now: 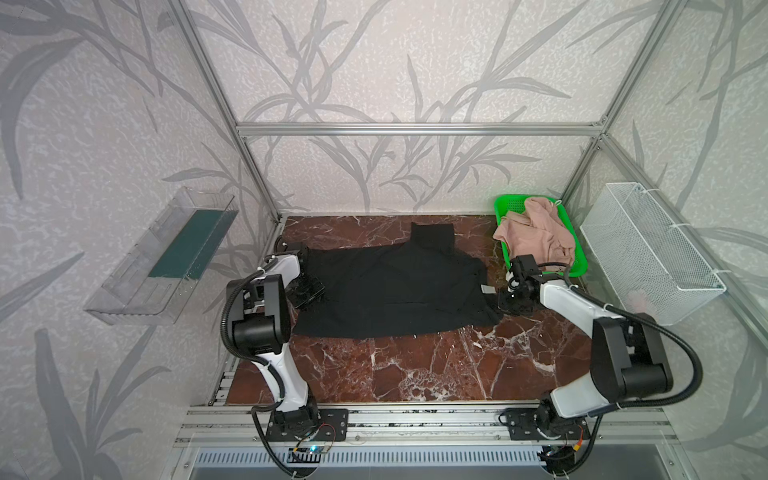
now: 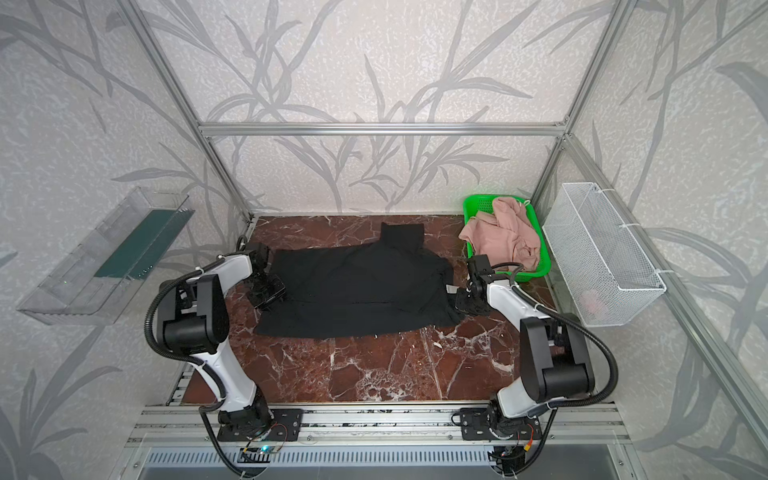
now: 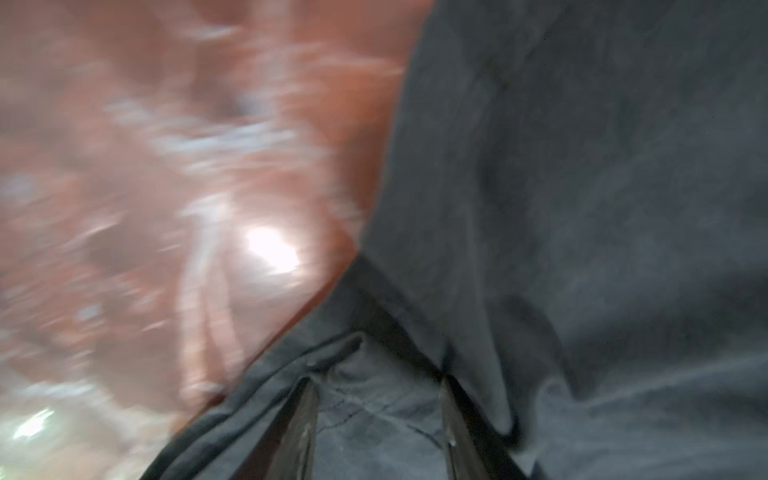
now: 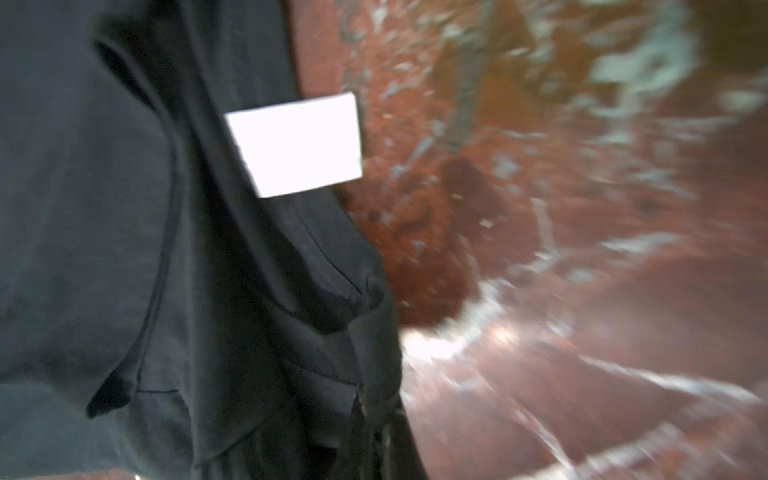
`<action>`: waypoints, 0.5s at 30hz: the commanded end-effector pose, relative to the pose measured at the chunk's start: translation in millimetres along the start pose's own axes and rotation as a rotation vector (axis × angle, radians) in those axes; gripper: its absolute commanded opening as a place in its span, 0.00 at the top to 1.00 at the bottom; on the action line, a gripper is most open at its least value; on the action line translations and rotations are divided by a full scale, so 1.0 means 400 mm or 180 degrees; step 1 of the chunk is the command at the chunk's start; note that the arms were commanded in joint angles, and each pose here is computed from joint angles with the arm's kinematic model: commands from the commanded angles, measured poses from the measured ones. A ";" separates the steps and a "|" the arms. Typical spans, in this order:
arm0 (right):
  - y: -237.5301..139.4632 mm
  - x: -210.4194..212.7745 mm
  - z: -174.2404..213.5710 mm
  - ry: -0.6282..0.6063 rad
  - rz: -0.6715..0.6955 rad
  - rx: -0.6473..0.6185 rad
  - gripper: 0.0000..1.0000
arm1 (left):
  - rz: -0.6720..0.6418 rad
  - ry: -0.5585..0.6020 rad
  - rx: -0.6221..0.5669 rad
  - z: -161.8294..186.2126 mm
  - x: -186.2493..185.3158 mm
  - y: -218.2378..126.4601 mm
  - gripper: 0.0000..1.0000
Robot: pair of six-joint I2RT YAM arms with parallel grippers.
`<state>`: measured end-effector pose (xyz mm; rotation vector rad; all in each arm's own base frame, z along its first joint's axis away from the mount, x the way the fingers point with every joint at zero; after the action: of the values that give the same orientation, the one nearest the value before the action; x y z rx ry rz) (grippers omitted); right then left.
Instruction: Fold and stack the mixed laundry pile
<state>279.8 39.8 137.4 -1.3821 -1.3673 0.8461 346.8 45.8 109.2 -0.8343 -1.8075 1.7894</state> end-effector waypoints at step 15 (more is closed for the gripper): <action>-0.046 -0.047 0.084 0.0105 0.0350 -0.0032 1.00 | -0.0654 0.0341 -0.0336 0.052 0.026 -0.088 0.39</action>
<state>245.3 27.0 146.5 -1.4873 -1.3038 0.8752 348.4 33.3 135.9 -0.8701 -1.8604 1.5450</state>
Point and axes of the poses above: each gripper's point midway between its finger pads, its own y axis out along the fingers, its own x axis along the line the jaws close on, z = x × y, the point moved 9 cm from there along -y, back along the fingers, and after that the axes turned 5 degrees about -y, right-handed, at the moved point
